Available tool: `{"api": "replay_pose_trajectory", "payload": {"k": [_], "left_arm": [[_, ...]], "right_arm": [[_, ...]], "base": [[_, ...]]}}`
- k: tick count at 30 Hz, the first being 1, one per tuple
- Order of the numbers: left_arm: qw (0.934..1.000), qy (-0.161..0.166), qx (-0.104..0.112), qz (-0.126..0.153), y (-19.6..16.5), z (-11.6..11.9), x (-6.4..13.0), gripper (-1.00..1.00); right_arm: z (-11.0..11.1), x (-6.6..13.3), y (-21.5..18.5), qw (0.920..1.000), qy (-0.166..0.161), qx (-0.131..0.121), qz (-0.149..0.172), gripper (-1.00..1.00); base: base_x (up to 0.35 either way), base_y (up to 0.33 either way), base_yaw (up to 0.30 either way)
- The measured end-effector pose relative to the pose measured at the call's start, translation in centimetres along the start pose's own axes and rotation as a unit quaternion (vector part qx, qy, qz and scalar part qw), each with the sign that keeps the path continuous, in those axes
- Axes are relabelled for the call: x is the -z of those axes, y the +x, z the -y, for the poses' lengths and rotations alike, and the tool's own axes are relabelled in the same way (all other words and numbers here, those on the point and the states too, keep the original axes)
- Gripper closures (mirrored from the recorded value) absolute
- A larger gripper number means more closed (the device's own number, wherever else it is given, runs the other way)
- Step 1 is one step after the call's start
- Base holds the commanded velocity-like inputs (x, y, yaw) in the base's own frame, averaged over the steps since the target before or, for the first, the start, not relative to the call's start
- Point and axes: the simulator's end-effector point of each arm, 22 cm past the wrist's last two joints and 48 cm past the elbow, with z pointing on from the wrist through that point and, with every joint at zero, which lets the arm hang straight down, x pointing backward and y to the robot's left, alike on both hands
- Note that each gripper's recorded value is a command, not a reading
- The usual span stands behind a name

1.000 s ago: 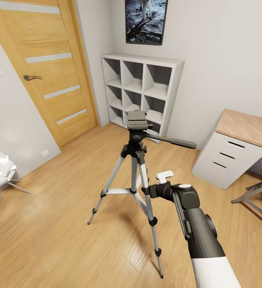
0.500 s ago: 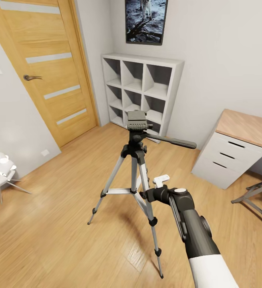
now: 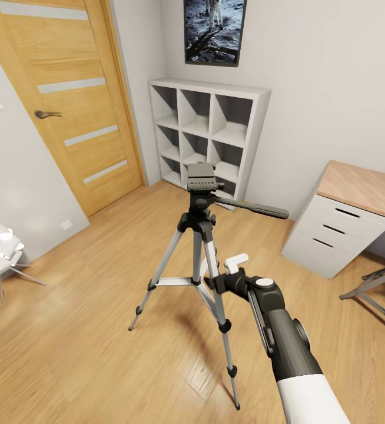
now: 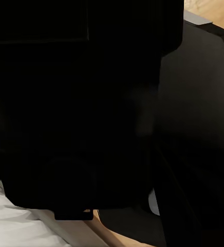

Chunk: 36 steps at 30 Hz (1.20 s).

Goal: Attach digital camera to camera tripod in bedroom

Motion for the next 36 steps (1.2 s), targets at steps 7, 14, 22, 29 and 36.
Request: {"api": "replay_pose_trajectory", "payload": {"k": [7,14,22,29,36], "left_arm": [[1.0000,0.000,0.000,0.000,0.0,0.0,0.0,1.00],[1.0000,0.000,0.000,0.000,0.0,0.0,0.0,1.00],[1.0000,0.000,0.000,0.000,0.0,-0.1,0.0,1.00],[1.0000,-0.002,0.000,0.000,0.0,-0.1,0.0,1.00],[1.0000,-0.005,0.004,0.002,-0.2,-0.4,0.0,1.00]], "right_arm": [[0.2,0.0,-0.7,0.9998,0.005,0.007,0.015,-1.00],[0.3,0.0,-0.9,0.9997,0.006,0.009,0.020,1.00],[-0.1,0.0,-1.2,0.9996,-0.005,-0.004,0.027,1.00],[-0.2,0.3,-1.8,0.9992,-0.007,-0.009,0.037,1.00],[0.0,0.4,-2.6,0.9985,-0.005,-0.002,0.055,1.00]], "base": [[0.000,0.000,0.000],[0.000,0.000,0.000],[0.000,0.000,0.000],[0.000,0.000,0.000],[0.000,0.000,0.000]]}}
